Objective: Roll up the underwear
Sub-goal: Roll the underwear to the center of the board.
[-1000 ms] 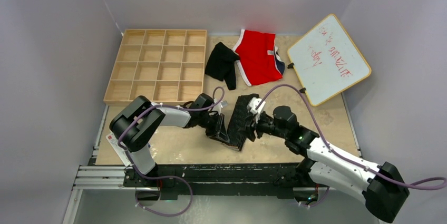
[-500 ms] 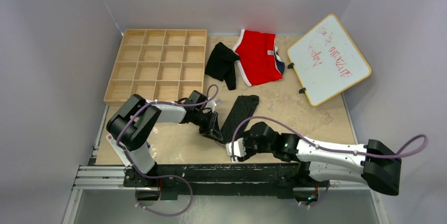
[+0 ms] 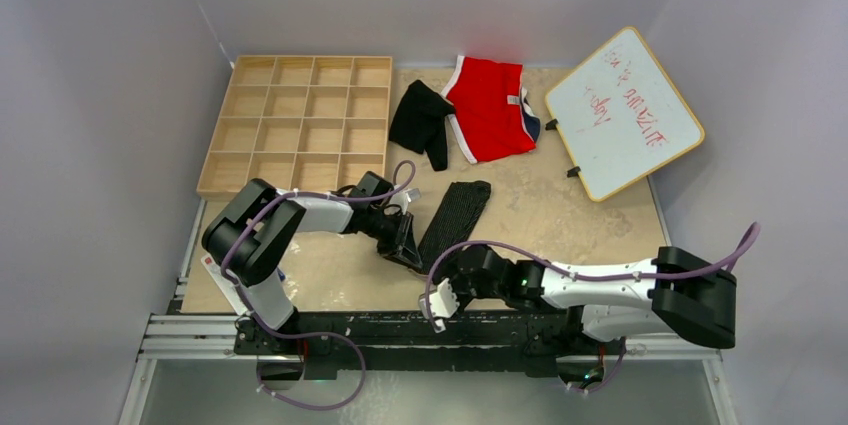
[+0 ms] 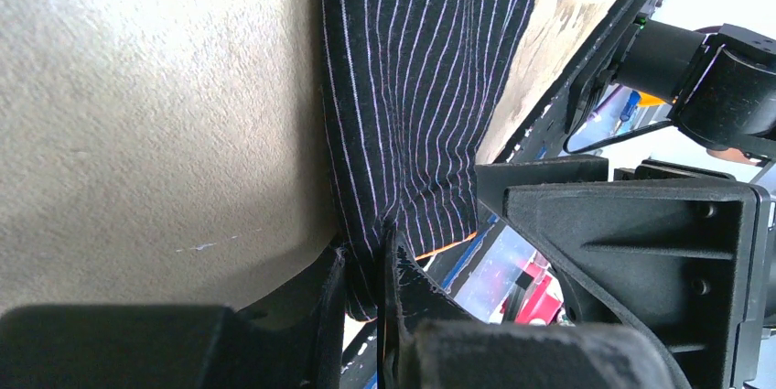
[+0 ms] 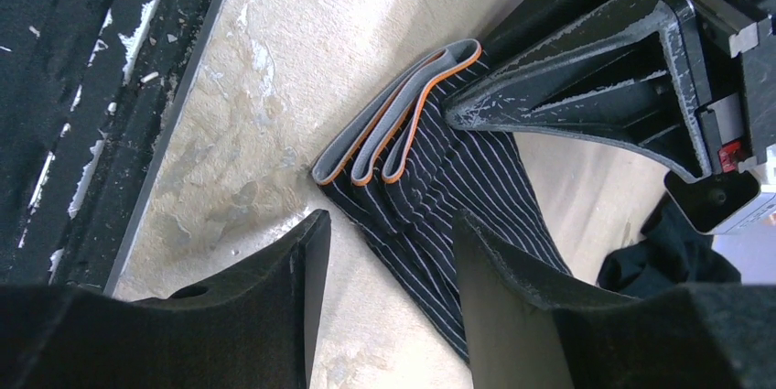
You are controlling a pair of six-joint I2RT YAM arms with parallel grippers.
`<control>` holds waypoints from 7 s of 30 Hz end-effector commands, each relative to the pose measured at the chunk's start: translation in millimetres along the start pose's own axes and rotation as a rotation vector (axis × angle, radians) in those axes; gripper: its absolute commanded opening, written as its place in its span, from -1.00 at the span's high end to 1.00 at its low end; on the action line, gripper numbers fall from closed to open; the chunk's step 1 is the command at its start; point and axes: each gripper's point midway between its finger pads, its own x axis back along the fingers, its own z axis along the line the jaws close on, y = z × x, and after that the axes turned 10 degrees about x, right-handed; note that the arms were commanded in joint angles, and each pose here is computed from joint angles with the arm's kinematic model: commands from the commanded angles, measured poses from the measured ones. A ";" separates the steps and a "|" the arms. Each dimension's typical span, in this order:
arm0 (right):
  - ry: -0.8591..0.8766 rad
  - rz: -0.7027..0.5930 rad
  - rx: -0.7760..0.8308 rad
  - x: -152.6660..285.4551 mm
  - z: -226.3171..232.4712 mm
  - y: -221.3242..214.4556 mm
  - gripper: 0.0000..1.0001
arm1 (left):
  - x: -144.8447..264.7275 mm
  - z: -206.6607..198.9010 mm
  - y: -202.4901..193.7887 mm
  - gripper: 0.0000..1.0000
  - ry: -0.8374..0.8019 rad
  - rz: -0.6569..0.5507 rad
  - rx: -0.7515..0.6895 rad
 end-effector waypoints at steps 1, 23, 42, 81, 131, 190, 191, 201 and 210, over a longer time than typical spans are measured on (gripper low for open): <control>-0.018 -0.034 0.044 -2.6 -4.5 8.5 -0.09 | -0.2 24.6 -1.7 1.00 0.090 -0.015 -0.008; 0.056 -0.066 -0.017 -21.3 16.2 14.1 0.13 | 1.8 28.8 1.5 0.98 0.095 -0.034 0.022; -0.102 -0.092 -0.169 -22.7 -3.5 16.9 1.00 | 22.2 25.1 12.9 0.41 0.069 -0.164 0.113; -0.360 -0.448 -1.432 2.1 -11.2 8.5 1.00 | 56.6 -23.6 27.9 -0.25 -0.173 -0.342 0.150; -0.659 -0.134 -0.766 27.0 -89.0 -7.1 -0.43 | 67.4 69.6 -14.1 1.00 0.134 -0.595 0.562; -0.632 -0.075 -0.256 -52.6 -43.7 76.3 0.73 | 55.6 22.0 -38.4 0.71 0.008 -0.407 0.511; -0.619 -0.084 -0.259 -52.8 -42.0 77.6 0.78 | 55.8 22.3 -38.7 0.70 0.008 -0.408 0.512; -0.451 -0.227 -0.391 -48.0 -23.4 96.9 0.28 | 56.2 21.8 -37.4 0.68 0.011 -0.411 0.506; -0.465 -0.207 -0.375 -46.8 -25.8 92.5 -0.23 | 56.7 19.2 -36.5 0.68 0.007 -0.409 0.501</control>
